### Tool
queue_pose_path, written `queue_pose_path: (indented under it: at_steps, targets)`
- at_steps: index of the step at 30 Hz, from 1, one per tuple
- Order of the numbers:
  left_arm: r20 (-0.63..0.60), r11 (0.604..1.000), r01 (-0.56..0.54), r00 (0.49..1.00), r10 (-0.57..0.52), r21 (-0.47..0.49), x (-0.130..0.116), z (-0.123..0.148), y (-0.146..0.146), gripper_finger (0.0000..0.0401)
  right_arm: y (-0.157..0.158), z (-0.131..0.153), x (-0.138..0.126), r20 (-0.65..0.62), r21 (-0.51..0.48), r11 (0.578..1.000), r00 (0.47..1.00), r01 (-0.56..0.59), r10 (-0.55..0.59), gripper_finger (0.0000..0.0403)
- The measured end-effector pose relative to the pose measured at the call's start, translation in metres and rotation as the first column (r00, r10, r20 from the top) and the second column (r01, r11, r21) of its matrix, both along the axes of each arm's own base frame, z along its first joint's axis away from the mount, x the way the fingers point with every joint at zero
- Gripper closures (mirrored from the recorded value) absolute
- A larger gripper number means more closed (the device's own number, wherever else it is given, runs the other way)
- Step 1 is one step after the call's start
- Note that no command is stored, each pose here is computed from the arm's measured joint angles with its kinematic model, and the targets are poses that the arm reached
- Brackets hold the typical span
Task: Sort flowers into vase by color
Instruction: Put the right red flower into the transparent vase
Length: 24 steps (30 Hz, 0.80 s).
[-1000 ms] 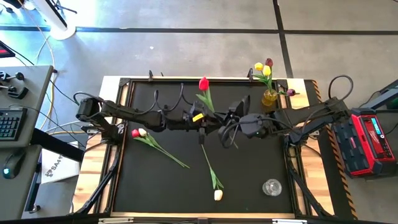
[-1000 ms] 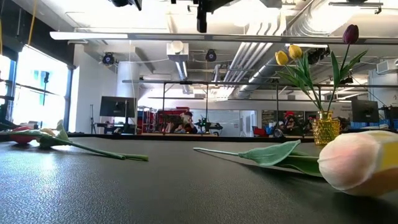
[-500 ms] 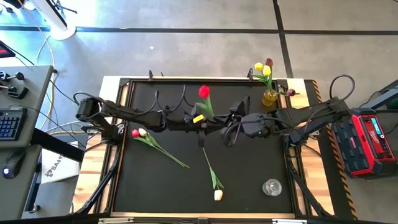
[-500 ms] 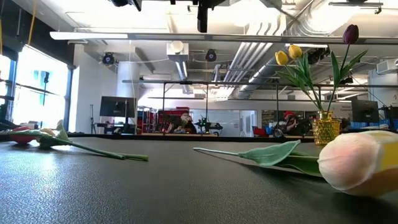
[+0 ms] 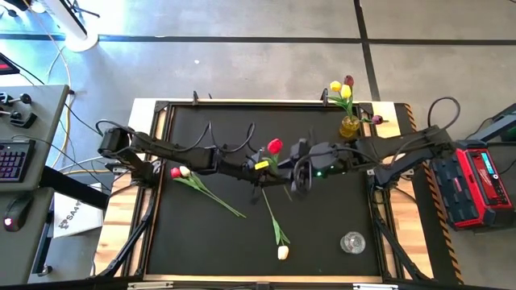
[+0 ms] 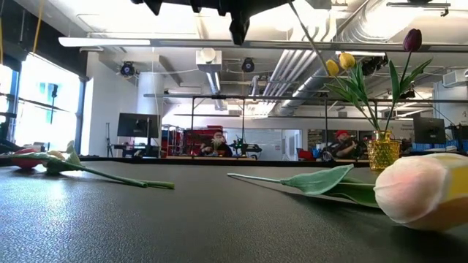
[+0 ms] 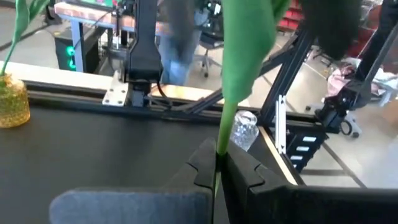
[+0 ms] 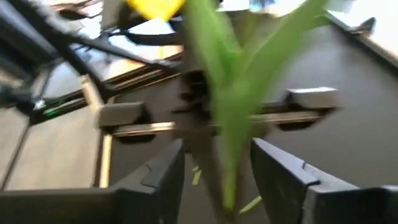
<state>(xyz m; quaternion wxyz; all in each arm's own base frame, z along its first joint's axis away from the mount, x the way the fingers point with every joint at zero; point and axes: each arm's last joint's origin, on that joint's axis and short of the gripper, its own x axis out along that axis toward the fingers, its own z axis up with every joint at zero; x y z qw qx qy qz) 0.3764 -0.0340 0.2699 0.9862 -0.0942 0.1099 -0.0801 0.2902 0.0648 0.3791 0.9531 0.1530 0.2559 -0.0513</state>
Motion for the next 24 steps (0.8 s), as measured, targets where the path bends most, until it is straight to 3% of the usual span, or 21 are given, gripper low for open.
queue_pose_path:
  at_steps: [7,16,24]
  targets:
    - [-0.012,1.000,-0.001,1.000,0.001,0.009,0.000,-0.001,0.001,0.0401,0.003,-0.015,0.018,-0.030,-0.027,1.000,0.999,-0.015,0.014,0.0228]
    - [-0.092,1.000,0.001,0.996,0.000,0.008,-0.002,-0.009,-0.001,0.0401,0.000,-0.016,0.018,-0.035,-0.005,1.000,0.999,0.018,-0.018,0.0332]
    - [-0.124,1.000,0.007,0.992,-0.007,0.005,-0.003,-0.012,-0.004,0.0401,0.000,-0.018,0.016,-0.068,0.003,1.000,0.998,-0.003,0.003,0.0370]
